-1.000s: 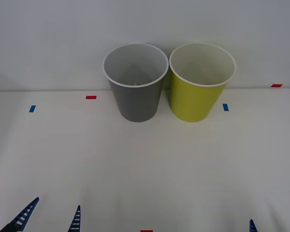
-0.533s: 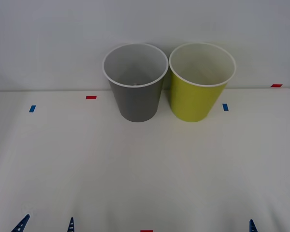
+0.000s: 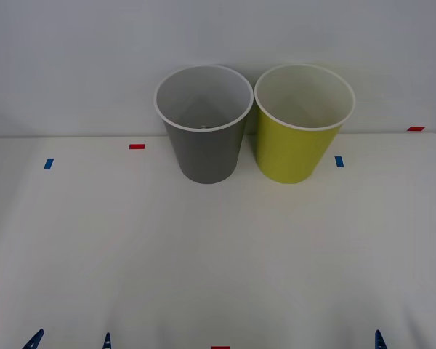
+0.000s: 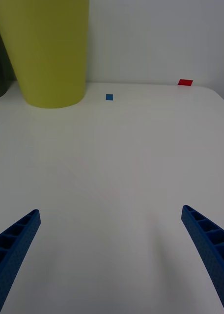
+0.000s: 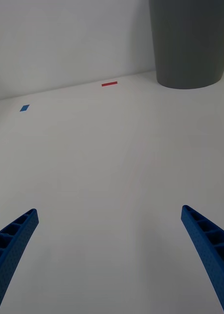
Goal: Put cans in the gray bin and PET bottles in the light green bin.
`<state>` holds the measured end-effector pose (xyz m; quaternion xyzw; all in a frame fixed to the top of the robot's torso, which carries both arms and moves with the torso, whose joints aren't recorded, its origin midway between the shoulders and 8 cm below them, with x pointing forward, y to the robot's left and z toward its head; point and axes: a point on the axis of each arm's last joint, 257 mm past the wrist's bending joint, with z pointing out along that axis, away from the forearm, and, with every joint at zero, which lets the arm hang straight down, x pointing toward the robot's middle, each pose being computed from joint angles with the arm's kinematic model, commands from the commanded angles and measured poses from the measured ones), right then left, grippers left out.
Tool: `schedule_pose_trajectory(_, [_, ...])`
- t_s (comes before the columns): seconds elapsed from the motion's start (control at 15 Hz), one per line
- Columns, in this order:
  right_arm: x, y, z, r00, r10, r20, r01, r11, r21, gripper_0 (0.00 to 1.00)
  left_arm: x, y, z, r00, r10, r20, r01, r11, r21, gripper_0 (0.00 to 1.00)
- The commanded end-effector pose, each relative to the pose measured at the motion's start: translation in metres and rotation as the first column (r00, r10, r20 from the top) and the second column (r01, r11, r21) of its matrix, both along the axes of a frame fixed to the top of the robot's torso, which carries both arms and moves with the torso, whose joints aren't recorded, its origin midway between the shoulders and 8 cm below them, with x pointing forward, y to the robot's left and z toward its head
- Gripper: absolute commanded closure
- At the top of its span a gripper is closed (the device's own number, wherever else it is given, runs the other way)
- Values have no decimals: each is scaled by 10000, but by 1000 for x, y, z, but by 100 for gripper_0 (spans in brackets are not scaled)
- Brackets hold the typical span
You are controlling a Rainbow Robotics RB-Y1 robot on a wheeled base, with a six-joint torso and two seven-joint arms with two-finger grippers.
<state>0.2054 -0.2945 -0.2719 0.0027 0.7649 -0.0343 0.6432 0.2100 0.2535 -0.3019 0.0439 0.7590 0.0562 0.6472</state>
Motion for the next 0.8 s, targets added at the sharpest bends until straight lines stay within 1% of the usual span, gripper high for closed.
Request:
schedule_pose_trajectory(0.07, [0, 0, 0, 10000, 0, 0, 0, 10000, 0, 0, 0, 0, 0, 10000, 0, -4, 0, 10000, -1, 0])
schedule_pose_trajectory(0.8, [0, 0, 0, 10000, 0, 0, 0, 10000, 0, 0, 0, 0, 0, 10000, 0, -4, 0, 10000, -1, 0])
